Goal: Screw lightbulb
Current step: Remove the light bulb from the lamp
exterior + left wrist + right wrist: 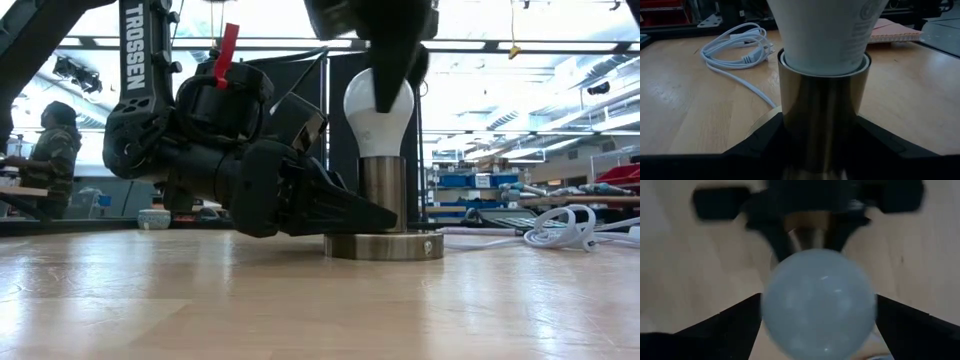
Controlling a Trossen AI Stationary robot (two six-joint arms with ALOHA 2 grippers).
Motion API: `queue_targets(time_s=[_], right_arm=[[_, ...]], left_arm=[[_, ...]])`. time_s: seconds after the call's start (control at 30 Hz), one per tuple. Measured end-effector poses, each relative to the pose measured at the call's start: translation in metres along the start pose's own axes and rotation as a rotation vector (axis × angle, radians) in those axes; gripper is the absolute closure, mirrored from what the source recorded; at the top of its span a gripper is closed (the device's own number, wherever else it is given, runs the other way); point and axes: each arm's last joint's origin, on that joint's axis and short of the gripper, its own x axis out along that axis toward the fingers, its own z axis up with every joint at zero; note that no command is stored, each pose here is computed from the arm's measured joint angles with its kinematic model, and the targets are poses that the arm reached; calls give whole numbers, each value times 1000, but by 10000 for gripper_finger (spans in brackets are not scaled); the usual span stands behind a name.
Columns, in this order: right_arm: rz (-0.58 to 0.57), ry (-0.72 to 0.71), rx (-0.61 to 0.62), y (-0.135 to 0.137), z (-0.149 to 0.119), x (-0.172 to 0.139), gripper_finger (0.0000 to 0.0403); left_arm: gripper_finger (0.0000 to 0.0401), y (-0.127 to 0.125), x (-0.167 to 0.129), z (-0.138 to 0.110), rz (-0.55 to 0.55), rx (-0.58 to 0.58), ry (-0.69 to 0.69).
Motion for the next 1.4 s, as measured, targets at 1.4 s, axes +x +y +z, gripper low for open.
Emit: queue_targets(time_s=[1.4], right_arm=[[0, -71, 1058, -3, 1, 29, 31]], left_arm=[[203, 0, 0, 0, -1, -30, -8]])
